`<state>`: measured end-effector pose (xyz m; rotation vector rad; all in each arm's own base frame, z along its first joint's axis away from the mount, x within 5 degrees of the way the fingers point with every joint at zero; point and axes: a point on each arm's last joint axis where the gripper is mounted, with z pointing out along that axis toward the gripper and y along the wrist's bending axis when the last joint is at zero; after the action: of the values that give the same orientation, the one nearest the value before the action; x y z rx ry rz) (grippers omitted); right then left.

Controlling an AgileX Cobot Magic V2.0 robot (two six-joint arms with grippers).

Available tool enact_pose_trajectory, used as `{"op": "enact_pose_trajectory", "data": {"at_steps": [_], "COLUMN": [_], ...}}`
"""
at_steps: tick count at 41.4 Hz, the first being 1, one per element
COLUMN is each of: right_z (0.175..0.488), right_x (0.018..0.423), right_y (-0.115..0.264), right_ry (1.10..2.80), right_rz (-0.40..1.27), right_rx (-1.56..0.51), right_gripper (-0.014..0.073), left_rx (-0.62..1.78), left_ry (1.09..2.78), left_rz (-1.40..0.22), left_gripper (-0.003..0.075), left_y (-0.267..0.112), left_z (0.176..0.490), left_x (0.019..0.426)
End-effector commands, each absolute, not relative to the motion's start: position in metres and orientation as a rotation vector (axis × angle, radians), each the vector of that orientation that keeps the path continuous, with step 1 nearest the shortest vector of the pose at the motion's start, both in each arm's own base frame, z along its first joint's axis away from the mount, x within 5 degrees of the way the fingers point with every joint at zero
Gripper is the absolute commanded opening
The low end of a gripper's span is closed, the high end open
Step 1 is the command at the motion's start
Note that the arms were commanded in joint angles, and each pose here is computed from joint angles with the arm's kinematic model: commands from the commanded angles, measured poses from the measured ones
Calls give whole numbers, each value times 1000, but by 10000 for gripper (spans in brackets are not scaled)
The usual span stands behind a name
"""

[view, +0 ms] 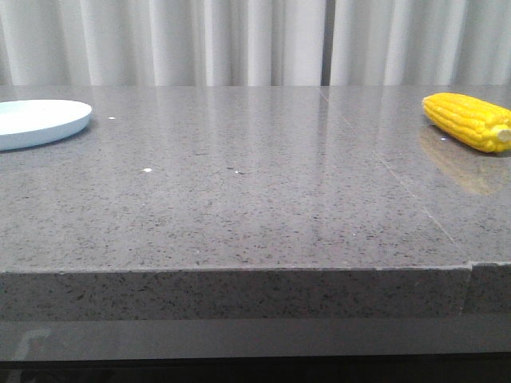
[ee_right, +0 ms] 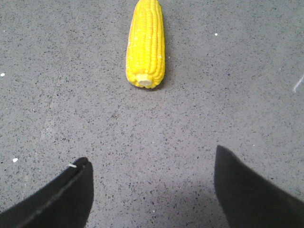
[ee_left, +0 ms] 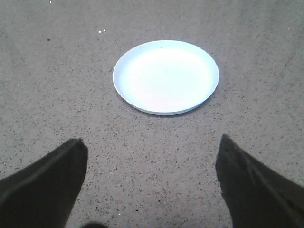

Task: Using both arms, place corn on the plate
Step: 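Move the left gripper down to the rim of the white plate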

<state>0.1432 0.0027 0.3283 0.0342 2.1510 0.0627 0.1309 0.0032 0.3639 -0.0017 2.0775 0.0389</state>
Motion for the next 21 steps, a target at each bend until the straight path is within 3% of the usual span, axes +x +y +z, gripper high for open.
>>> {"op": "enact_pose_trajectory", "data": {"at_steps": [1,14,17,21], "right_z": [342,342,342,342], "right_x": [146,146,146,146], "right_y": [1,1,1,1], "right_ry": [2070,2070,2070,2070], "right_rz": [47,47,47,47], "right_rx": [28,28,28,28], "right_gripper": [560,560,560,560], "left_rx": [3,-99,-112,-132], "left_ry": [2027,2285,2325,2354], "left_rz": [51,100,74,-82], "left_gripper": [547,547,547,547], "left_y": [4,26,37,48], "left_z": [379,362,356,347], "left_x": [150,229,247,272]}}
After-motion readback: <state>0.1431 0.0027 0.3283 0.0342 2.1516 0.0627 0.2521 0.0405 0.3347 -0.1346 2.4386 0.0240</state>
